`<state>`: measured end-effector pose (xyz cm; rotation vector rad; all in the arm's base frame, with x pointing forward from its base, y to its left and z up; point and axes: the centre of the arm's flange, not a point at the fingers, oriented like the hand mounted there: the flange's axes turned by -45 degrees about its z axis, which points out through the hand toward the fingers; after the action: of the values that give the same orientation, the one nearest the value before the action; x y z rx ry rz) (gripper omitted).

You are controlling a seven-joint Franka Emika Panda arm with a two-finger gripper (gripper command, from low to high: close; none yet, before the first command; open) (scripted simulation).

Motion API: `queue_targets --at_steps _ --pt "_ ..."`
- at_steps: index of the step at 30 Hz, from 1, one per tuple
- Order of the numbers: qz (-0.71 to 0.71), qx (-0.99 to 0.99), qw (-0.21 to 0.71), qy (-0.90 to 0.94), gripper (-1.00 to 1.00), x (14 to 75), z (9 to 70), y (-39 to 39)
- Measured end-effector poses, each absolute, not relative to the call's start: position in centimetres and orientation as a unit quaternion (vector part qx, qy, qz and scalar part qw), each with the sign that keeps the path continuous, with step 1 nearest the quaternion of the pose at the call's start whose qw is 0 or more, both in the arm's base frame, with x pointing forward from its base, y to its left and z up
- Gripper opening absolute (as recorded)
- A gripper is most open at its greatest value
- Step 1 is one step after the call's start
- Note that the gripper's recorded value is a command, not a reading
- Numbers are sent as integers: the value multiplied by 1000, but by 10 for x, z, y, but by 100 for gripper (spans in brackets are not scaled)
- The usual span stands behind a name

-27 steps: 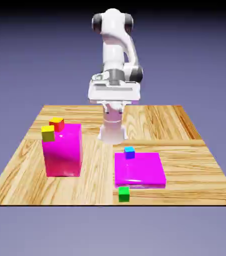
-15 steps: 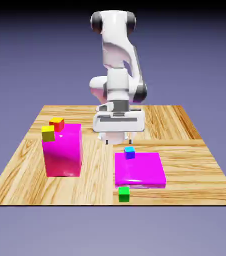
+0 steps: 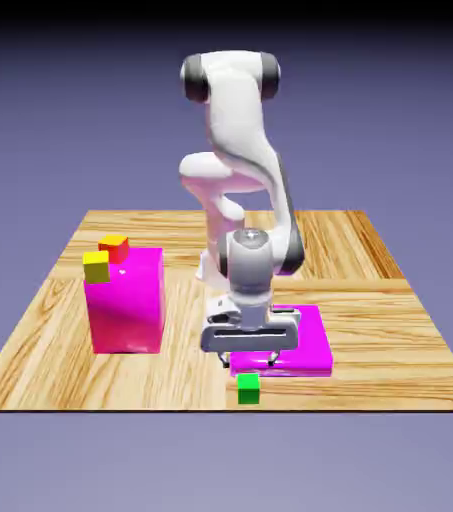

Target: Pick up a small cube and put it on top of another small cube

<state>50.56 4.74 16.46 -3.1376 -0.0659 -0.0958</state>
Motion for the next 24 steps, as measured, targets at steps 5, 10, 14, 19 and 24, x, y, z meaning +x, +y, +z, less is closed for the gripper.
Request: queue_targets --at_steps 5,10,14,19,24 --pt "-31 -999 1 -21 -100 506 120 47" --pt "-31 -999 1 -21 -100 505 172 47" --pt "-30 -997 -6 77 -100 508 229 -8" --pt "-28 -961 -15 273 -100 490 304 -119" --pt "-26 -892 -19 452 -100 438 378 -208"
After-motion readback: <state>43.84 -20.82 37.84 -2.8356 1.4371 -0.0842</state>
